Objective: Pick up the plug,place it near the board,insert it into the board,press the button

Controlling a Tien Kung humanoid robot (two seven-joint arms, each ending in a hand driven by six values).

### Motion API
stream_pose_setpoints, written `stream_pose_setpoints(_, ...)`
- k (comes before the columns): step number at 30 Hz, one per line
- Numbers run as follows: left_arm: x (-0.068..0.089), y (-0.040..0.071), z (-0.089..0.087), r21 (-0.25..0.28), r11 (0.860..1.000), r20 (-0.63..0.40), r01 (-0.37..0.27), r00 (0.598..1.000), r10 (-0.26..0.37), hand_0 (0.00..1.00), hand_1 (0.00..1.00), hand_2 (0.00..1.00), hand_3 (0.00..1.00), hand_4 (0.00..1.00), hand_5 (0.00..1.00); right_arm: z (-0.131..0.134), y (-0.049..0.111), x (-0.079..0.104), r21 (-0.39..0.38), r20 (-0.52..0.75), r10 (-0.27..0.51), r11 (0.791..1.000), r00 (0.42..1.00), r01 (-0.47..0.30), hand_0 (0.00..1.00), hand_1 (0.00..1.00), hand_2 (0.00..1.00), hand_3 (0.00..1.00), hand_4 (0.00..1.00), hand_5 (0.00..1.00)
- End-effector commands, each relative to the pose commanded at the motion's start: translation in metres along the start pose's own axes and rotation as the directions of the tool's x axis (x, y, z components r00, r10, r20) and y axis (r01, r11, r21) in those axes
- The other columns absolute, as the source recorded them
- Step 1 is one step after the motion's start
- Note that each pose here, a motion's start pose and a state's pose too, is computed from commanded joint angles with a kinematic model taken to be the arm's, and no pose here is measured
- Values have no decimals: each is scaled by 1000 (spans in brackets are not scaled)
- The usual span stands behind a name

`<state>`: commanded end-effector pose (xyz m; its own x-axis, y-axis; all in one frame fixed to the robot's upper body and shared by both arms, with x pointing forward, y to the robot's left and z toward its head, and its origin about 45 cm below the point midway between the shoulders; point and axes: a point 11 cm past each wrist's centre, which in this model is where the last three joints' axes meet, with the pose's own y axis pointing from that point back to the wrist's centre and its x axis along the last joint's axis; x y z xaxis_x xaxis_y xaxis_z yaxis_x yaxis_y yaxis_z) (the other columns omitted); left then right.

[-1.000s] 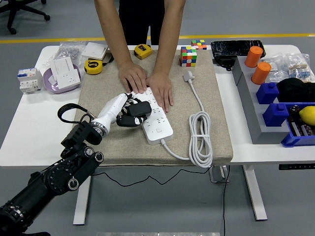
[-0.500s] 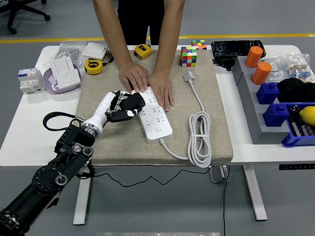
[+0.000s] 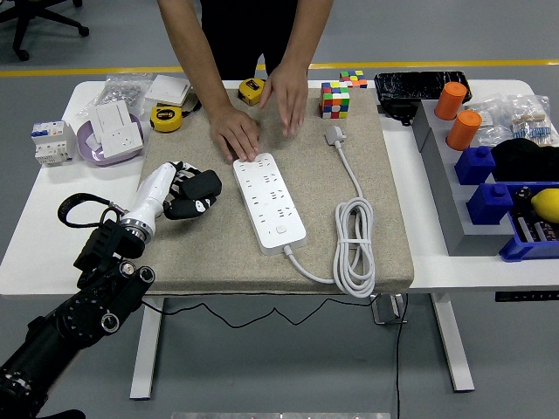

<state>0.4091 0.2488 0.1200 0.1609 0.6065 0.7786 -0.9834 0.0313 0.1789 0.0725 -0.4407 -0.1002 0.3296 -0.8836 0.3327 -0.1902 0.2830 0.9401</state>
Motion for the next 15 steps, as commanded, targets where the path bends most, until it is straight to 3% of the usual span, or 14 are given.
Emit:
stream_pose_setpoints(4, 0, 0, -1, -7, 1000, 80, 10, 997, -9, 691, 750, 627, 579, 654, 217, 1, 0, 0, -4, 1, 1, 1000, 1000, -1, 870, 747, 711, 683, 990, 590)
stream_pose_setpoints(5, 0, 0, -1, -7, 1000, 91, 11, 996, -10, 865, 906, 789, 604, 722, 293, 1, 0, 0, -3, 1, 1, 1000, 1000, -1, 866, 747, 711, 683, 991, 590)
stream_pose_setpoints(10, 1, -1, -3, 0, 1000, 157, 19, 987, -18, 865, 906, 789, 604, 722, 293, 0, 0, 0, 0, 2, 0, 1000, 1000, 0, 866, 747, 711, 683, 991, 590)
stream_pose_setpoints(11, 1, -1, -4, 1, 1000, 164, 20, 986, -20, 933, 971, 850, 606, 739, 311, 0, 0, 0, 1, 2, 0, 1000, 1000, 0, 867, 746, 711, 683, 990, 589)
stream_pose_setpoints(15, 3, -1, -2, -1, 1000, 187, 21, 982, -21, 933, 971, 850, 606, 739, 311, -1, 0, 0, 3, 2, 1, 1000, 1000, -1, 867, 746, 711, 683, 990, 589)
